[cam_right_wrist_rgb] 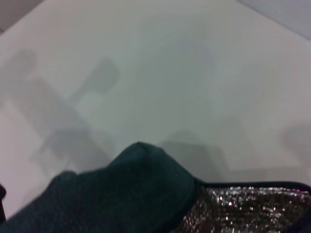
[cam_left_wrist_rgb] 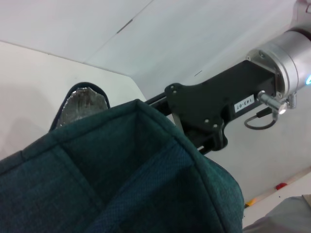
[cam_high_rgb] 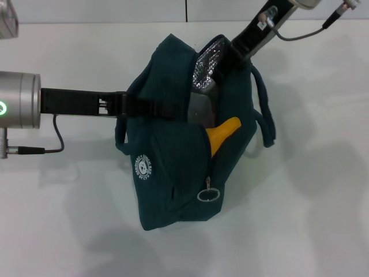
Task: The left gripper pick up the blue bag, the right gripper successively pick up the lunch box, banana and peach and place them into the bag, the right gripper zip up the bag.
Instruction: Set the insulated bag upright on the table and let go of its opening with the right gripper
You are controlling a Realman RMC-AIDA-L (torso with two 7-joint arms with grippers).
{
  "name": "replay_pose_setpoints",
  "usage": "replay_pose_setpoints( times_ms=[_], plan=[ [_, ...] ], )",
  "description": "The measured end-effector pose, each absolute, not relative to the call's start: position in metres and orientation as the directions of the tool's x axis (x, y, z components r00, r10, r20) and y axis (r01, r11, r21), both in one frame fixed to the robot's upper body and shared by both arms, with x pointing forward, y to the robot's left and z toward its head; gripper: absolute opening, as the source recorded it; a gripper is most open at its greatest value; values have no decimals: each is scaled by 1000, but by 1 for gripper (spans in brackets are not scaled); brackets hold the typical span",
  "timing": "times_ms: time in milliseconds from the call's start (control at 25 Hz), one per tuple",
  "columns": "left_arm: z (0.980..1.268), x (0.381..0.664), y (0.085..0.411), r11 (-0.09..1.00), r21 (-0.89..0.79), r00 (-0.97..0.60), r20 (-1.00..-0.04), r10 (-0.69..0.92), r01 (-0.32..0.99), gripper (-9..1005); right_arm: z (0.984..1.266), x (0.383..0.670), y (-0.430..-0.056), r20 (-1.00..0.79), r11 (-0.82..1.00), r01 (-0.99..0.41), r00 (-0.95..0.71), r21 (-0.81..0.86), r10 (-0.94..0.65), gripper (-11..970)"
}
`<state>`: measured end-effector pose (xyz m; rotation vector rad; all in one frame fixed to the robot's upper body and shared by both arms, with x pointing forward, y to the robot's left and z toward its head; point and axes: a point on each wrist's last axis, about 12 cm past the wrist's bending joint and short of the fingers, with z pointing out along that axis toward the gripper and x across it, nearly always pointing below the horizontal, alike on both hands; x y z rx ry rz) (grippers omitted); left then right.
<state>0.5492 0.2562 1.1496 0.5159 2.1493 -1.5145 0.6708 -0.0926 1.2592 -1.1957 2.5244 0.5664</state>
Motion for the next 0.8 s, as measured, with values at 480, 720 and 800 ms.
replay_pose_setpoints(
  times_ms=[480,720,800],
  plan=[
    [1150,550,256,326,-771,-824,-566,44,547,36,1277,668,-81,-323,562,-821,-561,99,-763,615],
    [1149,549,256,327,-773,-825,-563,42,544,36,1282,671,-86,-339,580,-807,-579,110,-741,614],
    [1149,549,256,327,-773,-826,-563,41,543,36,1280,671,-88,-337,586,-802,-586,115,-737,614]
  ],
)
